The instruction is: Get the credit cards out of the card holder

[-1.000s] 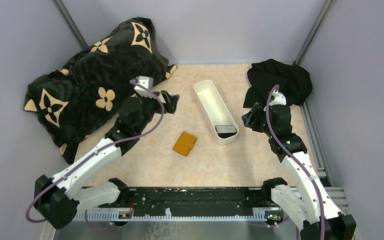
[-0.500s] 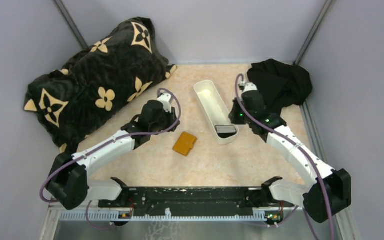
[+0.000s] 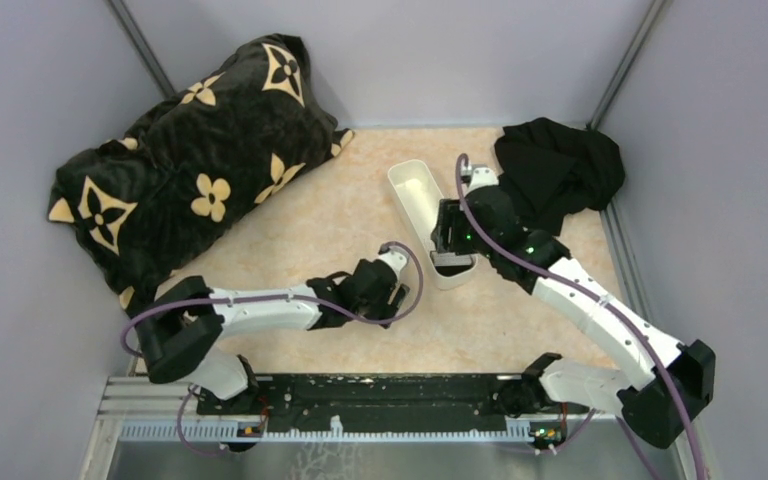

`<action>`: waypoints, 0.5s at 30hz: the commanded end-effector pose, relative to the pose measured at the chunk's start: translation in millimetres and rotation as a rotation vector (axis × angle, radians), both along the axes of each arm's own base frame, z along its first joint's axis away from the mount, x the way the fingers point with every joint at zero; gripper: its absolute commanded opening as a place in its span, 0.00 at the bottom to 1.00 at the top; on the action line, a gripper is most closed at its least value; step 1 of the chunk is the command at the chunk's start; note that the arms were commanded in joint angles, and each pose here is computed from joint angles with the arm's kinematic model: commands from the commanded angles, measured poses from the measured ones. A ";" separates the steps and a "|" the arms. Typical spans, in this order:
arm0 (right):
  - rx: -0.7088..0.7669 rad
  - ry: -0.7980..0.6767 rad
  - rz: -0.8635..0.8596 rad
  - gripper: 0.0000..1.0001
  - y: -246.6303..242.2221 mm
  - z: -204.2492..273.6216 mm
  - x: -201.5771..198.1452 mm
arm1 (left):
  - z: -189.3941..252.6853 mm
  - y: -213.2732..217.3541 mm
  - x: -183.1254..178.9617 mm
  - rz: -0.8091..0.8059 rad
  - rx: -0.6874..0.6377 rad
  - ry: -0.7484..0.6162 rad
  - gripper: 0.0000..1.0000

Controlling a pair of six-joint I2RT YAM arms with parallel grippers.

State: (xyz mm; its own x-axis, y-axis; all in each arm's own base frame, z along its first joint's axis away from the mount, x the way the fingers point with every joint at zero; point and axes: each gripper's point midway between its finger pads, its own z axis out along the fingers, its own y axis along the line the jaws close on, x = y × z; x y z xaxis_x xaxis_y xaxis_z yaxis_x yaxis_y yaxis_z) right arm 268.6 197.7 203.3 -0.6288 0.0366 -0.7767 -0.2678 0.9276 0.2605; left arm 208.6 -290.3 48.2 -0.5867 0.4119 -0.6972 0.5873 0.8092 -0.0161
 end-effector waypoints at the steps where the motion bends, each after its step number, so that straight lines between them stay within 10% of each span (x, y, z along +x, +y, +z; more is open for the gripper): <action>1: 0.043 -0.123 -0.057 0.55 -29.2 58.4 13.3 | -8.1 7.8 8.7 0.103 0.110 -0.070 0.79; 8: 0.029 -0.099 -0.068 0.55 -42.8 47.8 4.2 | -37.6 33.2 16.1 0.202 0.307 -0.096 0.64; 15: 0.030 -0.063 -0.076 0.55 -46.0 27.9 -0.2 | -39.9 54.8 15.0 0.226 0.388 -0.122 0.00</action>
State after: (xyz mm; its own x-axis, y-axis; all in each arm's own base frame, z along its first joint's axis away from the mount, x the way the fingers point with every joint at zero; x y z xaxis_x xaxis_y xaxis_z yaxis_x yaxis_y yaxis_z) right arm 270.4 153.6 228.1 -0.5864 0.0922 -0.8048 -0.2065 0.9436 0.2586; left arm 238.3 -271.1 32.2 -0.5655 0.4493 -0.6916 0.3826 0.8858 0.2626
